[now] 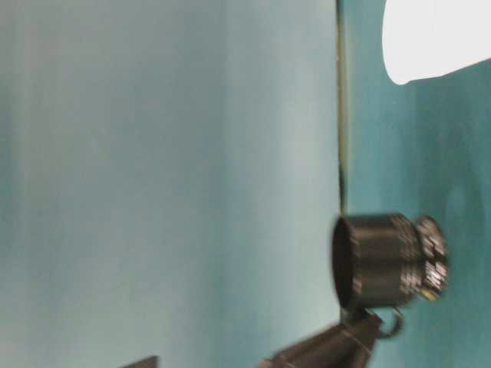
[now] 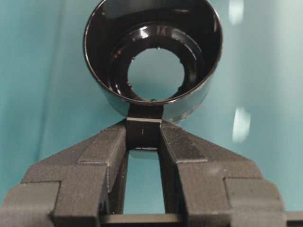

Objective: Put the paper cup into the moved cup holder.
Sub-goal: 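Slide the black cup holder right toward the white paper cup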

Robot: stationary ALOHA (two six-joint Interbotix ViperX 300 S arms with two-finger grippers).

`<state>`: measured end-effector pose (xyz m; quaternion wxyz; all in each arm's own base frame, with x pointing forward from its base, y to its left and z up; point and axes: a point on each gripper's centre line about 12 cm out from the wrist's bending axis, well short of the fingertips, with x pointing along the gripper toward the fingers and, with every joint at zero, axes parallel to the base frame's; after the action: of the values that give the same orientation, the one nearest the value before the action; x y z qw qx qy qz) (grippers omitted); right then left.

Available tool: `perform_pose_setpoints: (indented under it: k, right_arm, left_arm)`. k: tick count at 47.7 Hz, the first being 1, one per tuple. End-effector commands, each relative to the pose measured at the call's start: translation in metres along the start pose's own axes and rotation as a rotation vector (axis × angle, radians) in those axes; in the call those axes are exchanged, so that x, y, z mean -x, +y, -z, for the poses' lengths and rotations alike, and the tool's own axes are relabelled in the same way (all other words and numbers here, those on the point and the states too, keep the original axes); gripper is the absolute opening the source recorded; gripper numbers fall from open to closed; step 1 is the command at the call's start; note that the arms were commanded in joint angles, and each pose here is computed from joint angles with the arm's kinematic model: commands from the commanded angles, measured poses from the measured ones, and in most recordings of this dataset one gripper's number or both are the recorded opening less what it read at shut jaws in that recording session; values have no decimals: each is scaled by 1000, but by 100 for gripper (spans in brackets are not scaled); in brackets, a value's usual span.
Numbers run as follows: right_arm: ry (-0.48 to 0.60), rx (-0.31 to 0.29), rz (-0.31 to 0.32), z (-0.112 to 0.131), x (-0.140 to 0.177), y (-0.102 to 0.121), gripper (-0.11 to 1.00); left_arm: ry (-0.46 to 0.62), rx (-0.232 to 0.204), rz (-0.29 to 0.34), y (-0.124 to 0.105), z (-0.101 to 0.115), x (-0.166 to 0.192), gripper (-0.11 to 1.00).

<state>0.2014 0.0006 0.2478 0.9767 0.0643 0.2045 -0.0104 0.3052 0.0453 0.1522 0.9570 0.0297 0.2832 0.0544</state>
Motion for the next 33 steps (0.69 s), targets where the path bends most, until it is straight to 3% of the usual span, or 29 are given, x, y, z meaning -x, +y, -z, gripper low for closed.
perform_pose_setpoints:
  k: [1, 16, 33]
  right_arm:
    - [-22, -11, 3, -10, 0, 0, 3]
    - [-23, -14, 11, -10, 0, -2, 3]
    - [-23, -15, 11, -10, 0, -2, 3]
  left_arm:
    - [-70, -13, 9, -4, -24, -1, 20]
    - [-105, -53, 76, -30, -53, -26, 20]
    - [-32, -66, 102, -42, -46, -54, 20]
